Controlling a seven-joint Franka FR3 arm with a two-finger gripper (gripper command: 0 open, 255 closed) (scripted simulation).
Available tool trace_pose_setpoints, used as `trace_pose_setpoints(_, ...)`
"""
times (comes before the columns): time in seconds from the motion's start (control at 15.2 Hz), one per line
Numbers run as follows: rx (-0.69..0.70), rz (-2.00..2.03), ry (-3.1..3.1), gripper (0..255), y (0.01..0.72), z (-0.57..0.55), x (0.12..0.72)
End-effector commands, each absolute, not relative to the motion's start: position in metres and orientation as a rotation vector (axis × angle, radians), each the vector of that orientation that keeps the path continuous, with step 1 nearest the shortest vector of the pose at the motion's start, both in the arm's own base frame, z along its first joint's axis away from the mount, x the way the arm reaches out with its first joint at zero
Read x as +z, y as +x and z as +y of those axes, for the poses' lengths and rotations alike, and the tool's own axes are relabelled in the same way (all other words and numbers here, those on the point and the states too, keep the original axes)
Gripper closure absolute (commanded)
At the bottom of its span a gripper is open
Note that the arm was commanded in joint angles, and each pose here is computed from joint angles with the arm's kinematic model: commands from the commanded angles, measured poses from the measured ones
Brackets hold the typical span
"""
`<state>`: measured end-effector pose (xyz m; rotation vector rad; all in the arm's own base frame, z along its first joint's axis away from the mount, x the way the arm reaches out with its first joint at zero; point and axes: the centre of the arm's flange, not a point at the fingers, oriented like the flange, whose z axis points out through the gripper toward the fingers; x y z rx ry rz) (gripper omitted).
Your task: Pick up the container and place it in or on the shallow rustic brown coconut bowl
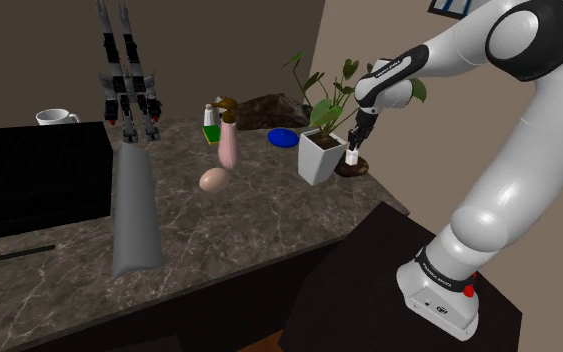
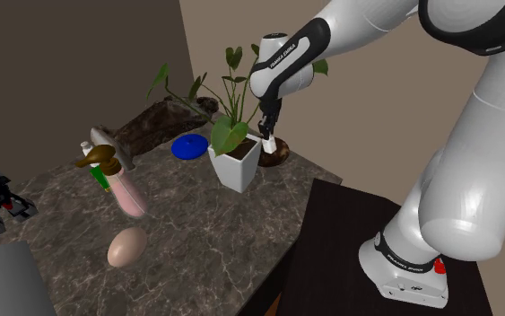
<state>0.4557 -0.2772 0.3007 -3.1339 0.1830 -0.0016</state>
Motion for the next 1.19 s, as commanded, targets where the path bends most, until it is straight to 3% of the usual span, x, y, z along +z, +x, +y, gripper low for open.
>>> trace_pose_setpoints(0.0,-0.002,0.183,-3.134,255,0.456,-0.277,0.3)
trace_pose_setpoints(0.2,-0.002,0.183,-3.134,255,0.456,-0.277,0.3)
trace_pose_setpoints(0.26,-0.002,0.183,-3.134,0,0.456,-0.277,0.3)
trace_pose_setpoints(0.59,-0.002,0.183,-3.134,0,0.456,-0.277,0.3)
trace_pose_setpoints(0.86,-0.002,0.183,-3.134,0,0.456,-0.277,0.35)
trace_pose_setpoints(1.12,-0.002,0.183,-3.134,0,0.456,-0.277,0.35)
